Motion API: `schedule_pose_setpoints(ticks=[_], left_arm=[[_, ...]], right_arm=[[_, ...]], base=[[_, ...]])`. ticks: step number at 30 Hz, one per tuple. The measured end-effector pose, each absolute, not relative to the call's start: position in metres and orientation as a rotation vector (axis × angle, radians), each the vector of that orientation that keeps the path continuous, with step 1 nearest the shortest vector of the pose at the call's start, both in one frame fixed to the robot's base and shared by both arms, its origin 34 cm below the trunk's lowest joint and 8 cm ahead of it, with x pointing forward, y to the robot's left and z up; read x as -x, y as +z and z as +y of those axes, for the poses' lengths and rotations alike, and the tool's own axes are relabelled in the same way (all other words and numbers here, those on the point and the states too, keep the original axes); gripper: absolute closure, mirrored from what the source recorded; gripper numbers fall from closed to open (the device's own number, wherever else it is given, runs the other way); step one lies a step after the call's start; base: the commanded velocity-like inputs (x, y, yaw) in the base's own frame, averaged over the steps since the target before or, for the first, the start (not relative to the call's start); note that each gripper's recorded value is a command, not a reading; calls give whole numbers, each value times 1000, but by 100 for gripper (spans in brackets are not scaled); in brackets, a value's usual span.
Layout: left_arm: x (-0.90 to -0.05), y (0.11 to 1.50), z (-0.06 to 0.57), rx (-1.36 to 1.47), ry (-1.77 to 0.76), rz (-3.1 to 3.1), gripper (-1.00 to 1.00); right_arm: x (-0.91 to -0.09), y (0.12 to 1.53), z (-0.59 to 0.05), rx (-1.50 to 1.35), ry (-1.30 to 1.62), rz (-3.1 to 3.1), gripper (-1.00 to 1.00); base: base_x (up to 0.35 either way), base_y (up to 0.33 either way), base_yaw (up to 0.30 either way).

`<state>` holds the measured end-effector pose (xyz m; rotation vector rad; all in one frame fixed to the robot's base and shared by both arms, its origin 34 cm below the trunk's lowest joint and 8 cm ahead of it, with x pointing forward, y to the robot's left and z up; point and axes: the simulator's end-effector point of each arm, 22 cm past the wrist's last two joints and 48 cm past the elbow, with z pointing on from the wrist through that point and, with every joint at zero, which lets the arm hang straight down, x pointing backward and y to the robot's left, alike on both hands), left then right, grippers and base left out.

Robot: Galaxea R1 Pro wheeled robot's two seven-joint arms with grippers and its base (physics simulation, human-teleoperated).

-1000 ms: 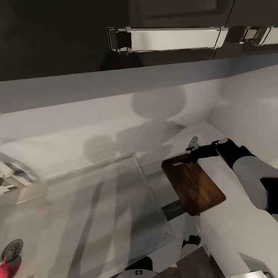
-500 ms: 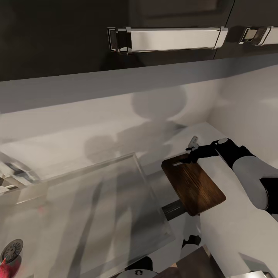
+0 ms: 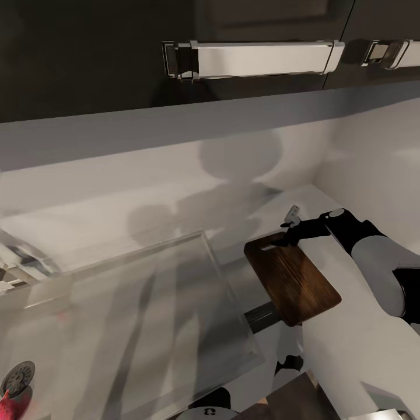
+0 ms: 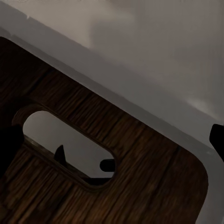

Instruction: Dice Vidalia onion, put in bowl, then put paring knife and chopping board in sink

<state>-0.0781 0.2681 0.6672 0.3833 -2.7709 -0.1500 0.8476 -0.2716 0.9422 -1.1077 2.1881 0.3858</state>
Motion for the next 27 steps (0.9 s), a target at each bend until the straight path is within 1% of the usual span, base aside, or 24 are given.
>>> schedule_pose_setpoints(ticks=[16, 27], left_arm=[[78, 667, 268, -383, -150, -2771, -100], [79, 667, 268, -383, -150, -2770, -100]], right_arm=[[-848, 943, -272, 1105, 386, 2187, -100], [-850, 946, -272, 1107, 378, 2181, -100]], base=[[0, 0, 0], [34, 0, 0]])
